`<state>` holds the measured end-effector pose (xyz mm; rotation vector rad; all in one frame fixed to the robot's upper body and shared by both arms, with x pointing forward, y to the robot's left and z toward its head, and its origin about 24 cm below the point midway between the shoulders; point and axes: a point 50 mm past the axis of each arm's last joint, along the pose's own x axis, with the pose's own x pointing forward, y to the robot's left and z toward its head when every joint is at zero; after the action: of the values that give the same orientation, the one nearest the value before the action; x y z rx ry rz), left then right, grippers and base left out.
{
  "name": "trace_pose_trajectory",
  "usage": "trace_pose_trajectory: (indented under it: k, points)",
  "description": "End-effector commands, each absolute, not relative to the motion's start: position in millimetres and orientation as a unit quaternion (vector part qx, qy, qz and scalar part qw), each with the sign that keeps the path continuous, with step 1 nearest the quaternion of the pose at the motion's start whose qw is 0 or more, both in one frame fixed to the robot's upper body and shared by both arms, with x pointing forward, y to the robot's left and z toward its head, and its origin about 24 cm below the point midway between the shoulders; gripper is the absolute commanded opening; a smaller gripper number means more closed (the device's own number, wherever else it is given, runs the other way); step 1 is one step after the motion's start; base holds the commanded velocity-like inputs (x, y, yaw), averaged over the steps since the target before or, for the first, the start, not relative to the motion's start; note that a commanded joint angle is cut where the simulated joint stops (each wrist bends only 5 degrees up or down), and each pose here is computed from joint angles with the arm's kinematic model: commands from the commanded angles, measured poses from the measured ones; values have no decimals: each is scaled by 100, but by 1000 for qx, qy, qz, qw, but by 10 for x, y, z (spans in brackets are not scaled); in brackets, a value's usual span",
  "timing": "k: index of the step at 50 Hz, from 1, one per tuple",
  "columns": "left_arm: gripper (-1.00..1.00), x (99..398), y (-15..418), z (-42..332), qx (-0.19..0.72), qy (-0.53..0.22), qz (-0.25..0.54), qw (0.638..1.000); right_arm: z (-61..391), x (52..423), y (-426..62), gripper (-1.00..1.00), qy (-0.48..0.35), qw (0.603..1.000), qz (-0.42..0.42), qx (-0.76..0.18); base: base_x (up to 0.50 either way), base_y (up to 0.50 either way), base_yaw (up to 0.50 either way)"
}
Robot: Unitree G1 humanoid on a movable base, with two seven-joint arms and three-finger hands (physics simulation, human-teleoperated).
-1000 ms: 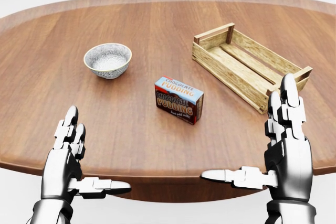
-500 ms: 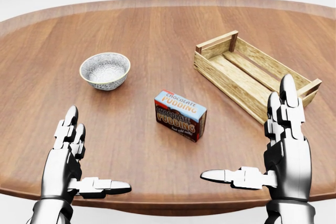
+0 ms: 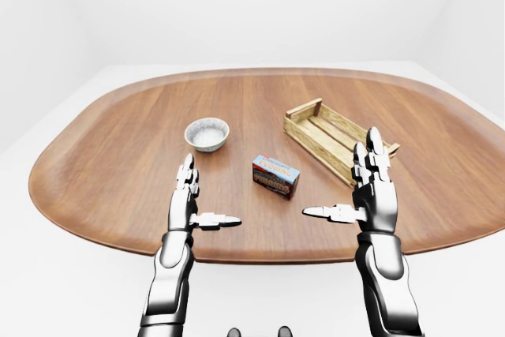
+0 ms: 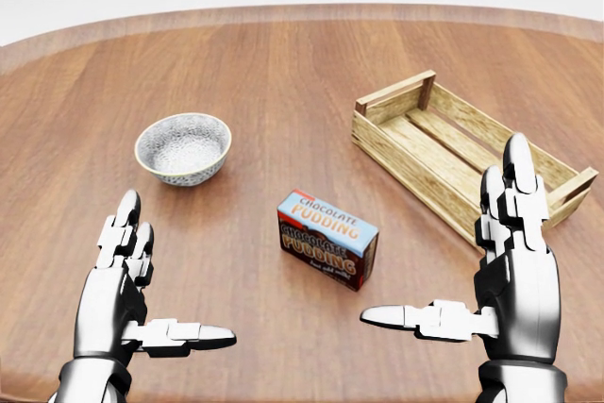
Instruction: Pick up the chocolate pudding and put it in the tray.
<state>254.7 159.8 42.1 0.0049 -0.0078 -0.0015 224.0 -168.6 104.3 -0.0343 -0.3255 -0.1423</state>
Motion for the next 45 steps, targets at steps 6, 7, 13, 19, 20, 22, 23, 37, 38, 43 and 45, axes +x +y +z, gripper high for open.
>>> trace_pose_trajectory:
  k: [6,7,13,19,20,22,23,37,38,43,45]
  points:
    - [100,2547,1598,421,2,-4,-1,1000,1039,2239,-1686,100,-161,984,-70,-17,20,0,0]
    - [100,2547,1598,421,2,-4,-1,1000,1031,2240,-1687,100,-159,985,-70,-16,20,0,0]
    - [100,2547,1598,421,2,-4,-1,1000,1042,2241,-1682,100,-162,984,-69,-17,21,-5,0]
    - [100,2547,1598,421,3,-4,-1,1000,1047,2240,-1683,100,-163,984,-70,-17,20,-11,0]
    - [100,2547,1598,421,2,-4,-1,1000,1043,2242,-1683,100,-162,984,-70,-17,20,-11,0]
    - [100,2547,1598,421,3,-4,-1,1000,1050,2239,-1683,100,-163,984,-70,-18,21,-11,0]
    - [100,2547,1598,422,3,-4,-1,1000,1051,2239,-1684,100,-164,984,-70,-17,21,-11,0]
    - [100,2547,1598,421,2,-4,-1,1000,1060,2240,-1682,100,-166,984,-69,-18,20,-7,0]
    - [100,2547,1598,421,2,-4,-1,1000,1054,2242,-1681,100,-164,984,-69,-18,21,0,0]
    - [100,2547,1598,421,3,-4,-1,1000,1064,2237,-1682,100,-166,984,-69,-17,21,0,0]
    - [100,2547,1598,421,2,-4,-1,1000,1061,2240,-1682,100,-166,984,-69,-17,20,0,0]
